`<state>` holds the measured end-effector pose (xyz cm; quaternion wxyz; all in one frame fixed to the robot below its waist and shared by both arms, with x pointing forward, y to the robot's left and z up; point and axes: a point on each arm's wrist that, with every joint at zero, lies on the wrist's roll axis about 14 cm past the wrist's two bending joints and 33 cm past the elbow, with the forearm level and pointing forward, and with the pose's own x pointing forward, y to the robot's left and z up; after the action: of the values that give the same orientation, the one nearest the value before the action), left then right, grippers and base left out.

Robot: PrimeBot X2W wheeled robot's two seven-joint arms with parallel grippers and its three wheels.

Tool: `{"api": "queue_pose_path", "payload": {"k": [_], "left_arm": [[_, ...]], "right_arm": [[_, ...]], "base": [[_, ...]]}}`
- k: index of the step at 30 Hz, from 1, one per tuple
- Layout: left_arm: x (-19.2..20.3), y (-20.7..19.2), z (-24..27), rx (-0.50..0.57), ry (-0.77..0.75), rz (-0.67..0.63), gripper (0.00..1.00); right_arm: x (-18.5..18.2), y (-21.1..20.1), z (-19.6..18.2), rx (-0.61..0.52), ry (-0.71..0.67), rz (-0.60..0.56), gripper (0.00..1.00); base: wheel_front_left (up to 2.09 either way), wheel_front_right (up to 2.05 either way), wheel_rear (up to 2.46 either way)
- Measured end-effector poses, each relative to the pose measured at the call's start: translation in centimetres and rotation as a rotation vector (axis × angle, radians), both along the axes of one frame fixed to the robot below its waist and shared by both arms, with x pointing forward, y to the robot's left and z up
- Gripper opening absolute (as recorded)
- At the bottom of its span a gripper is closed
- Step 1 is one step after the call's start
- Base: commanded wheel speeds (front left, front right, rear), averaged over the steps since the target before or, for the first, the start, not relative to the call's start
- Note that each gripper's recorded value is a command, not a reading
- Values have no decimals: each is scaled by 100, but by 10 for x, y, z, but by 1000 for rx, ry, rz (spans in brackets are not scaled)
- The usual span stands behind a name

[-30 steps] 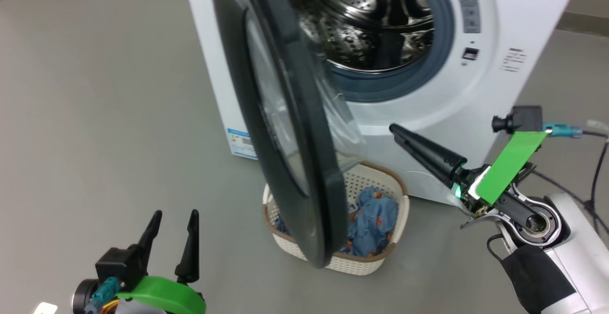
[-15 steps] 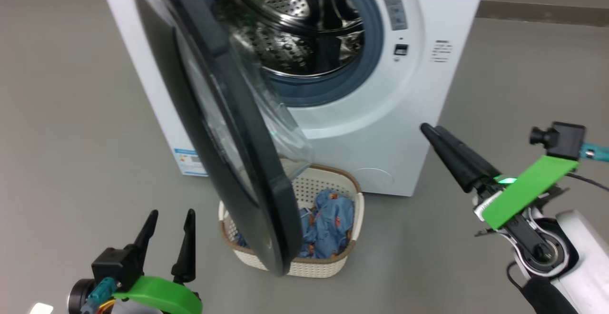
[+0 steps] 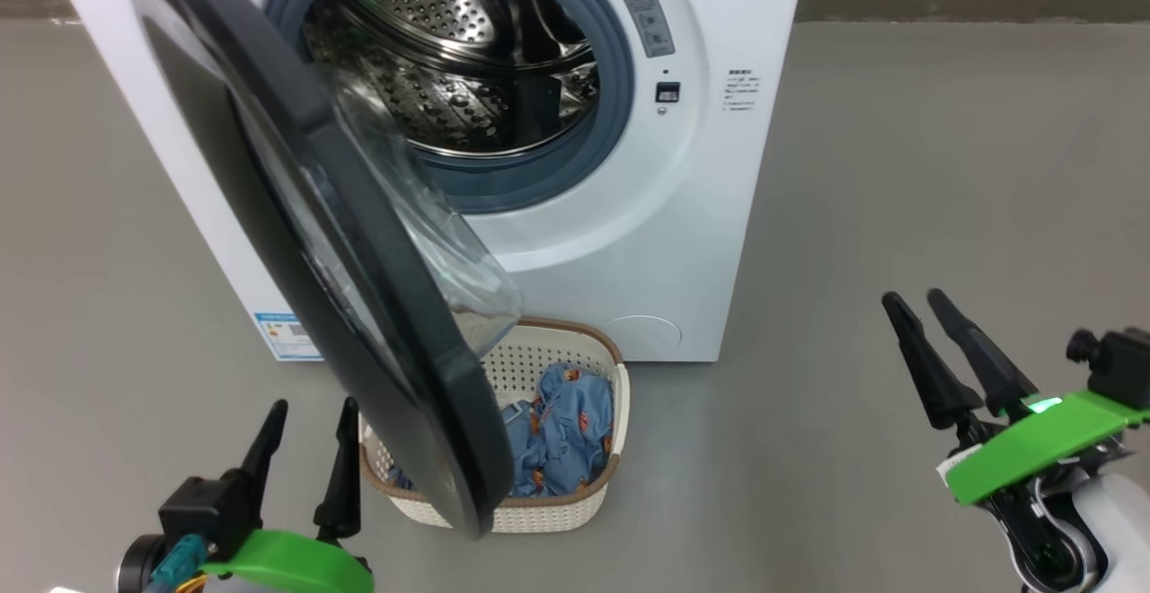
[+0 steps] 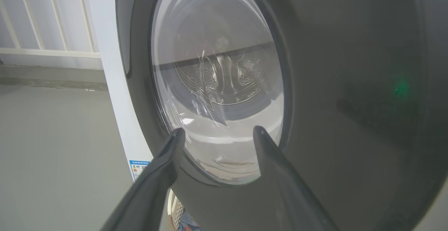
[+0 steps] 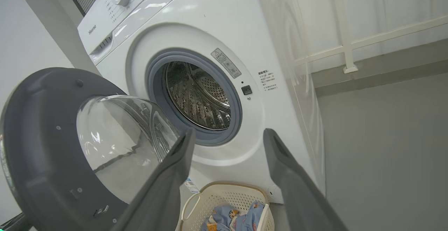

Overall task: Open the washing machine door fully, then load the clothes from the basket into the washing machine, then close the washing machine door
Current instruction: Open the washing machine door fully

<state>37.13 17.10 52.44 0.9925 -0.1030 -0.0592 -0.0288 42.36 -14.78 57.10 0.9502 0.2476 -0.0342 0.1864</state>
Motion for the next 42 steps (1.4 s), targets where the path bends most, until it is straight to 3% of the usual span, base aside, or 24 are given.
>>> {"api": "queue_pose_path", "payload": {"k": [10, 18, 42], "left_arm": [[3, -6, 0, -5, -2, -16, 100], [-2, -8, -4, -11, 8, -15, 100], [-2, -7, -1, -15, -1, -10, 100]], "right_arm": [[-15, -35, -28, -102, 2, -143, 100], [-26, -43, -37, -217, -13, -184, 100], [-30, -38, -35, -243, -34, -188, 100]], "base": [[0, 0, 0], [0, 0, 0], [0, 0, 0]]}}
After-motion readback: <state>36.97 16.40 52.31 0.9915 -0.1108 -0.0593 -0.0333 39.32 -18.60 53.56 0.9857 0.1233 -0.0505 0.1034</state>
